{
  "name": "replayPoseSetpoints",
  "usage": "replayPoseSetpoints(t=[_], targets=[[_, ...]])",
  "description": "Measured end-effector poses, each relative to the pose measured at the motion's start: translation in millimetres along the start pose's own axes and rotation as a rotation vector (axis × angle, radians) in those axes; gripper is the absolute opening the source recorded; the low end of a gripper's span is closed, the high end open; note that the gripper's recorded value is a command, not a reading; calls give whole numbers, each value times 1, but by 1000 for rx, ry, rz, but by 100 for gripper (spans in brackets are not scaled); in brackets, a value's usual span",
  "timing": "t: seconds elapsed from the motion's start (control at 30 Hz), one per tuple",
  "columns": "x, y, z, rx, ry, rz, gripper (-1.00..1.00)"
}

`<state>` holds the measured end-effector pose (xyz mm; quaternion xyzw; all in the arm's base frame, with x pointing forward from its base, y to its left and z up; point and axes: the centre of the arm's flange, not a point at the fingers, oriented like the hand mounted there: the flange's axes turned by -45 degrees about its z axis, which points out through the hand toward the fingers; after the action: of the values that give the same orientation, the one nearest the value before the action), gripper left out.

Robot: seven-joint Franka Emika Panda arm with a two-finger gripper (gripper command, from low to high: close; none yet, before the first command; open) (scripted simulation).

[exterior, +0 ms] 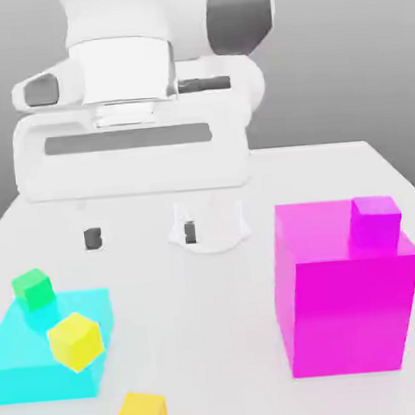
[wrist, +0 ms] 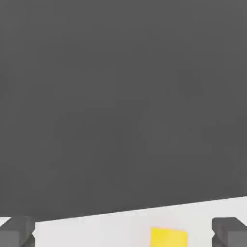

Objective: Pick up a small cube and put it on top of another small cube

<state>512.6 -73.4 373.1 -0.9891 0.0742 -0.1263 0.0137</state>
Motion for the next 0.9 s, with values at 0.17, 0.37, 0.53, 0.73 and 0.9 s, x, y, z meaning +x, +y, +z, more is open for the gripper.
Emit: replayPoseSetpoints(t=[0.17, 0.37, 0.53, 0.73, 0.9], targets=[[-23, 22, 89, -25, -129, 35, 0], [-61, 43, 183, -54, -244, 62, 0], [-72, 46, 221, -55, -248, 63, -100], [-71, 46, 215, -55, -249, 63, -100], [-50, 49, 162, -68, -236, 49, -100]])
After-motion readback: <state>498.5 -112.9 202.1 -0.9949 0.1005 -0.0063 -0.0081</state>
